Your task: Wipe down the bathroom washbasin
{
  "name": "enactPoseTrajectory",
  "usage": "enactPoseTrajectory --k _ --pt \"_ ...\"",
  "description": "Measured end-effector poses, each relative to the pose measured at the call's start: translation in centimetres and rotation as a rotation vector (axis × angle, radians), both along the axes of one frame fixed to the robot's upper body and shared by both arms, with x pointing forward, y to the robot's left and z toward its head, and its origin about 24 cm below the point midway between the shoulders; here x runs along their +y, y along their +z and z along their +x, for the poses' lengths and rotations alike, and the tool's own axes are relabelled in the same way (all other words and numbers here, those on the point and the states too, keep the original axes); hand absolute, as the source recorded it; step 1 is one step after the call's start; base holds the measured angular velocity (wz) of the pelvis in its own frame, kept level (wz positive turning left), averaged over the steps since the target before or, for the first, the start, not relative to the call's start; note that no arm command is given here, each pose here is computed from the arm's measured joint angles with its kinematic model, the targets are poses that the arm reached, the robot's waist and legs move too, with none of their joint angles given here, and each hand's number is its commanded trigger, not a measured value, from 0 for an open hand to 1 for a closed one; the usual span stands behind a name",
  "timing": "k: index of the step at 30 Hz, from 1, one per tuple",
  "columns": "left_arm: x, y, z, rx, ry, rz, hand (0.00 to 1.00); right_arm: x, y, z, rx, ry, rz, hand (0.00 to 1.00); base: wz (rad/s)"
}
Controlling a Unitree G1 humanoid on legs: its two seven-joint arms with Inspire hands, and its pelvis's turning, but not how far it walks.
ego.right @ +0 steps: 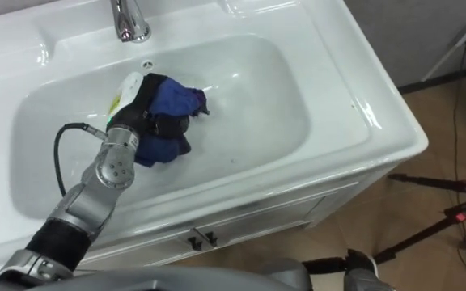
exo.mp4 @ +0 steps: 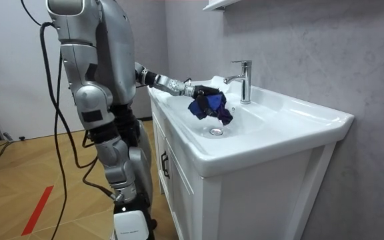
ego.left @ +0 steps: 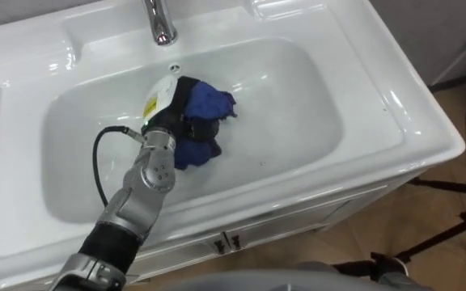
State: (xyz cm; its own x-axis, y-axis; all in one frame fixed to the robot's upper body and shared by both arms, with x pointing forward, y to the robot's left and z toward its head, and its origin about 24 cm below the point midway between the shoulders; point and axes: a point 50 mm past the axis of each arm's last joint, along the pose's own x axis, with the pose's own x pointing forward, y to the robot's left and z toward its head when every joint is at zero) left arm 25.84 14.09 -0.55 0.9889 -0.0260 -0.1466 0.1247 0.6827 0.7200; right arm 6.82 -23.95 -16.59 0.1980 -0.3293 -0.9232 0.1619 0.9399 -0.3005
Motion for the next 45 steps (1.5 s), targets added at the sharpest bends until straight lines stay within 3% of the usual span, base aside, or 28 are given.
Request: enactPoseTrajectory --k 12,19,34,45 --pt "2.6 1.8 0.6 -0.100 0.057 0.146 1.00 -0.5 0.0 -1.1 0.016 -0.047 -0.005 0.00 0.01" --pt "4.2 3.5 0.8 -0.196 0.146 0.167 1.00 -1.0 0.0 -2.1 0.043 -0.054 -0.019 0.00 0.03" --pt "6.8 5.6 1.0 -0.275 0.231 0.269 1.00 -1.7 0.0 -5.1 0.126 -0.130 -0.037 0.00 -0.03" --pt "10.2 3.4 -1.7 -0.160 0.347 0.317 1.00 -2.1 0.1 -4.9 0.109 -0.147 -0.071 0.00 0.01"
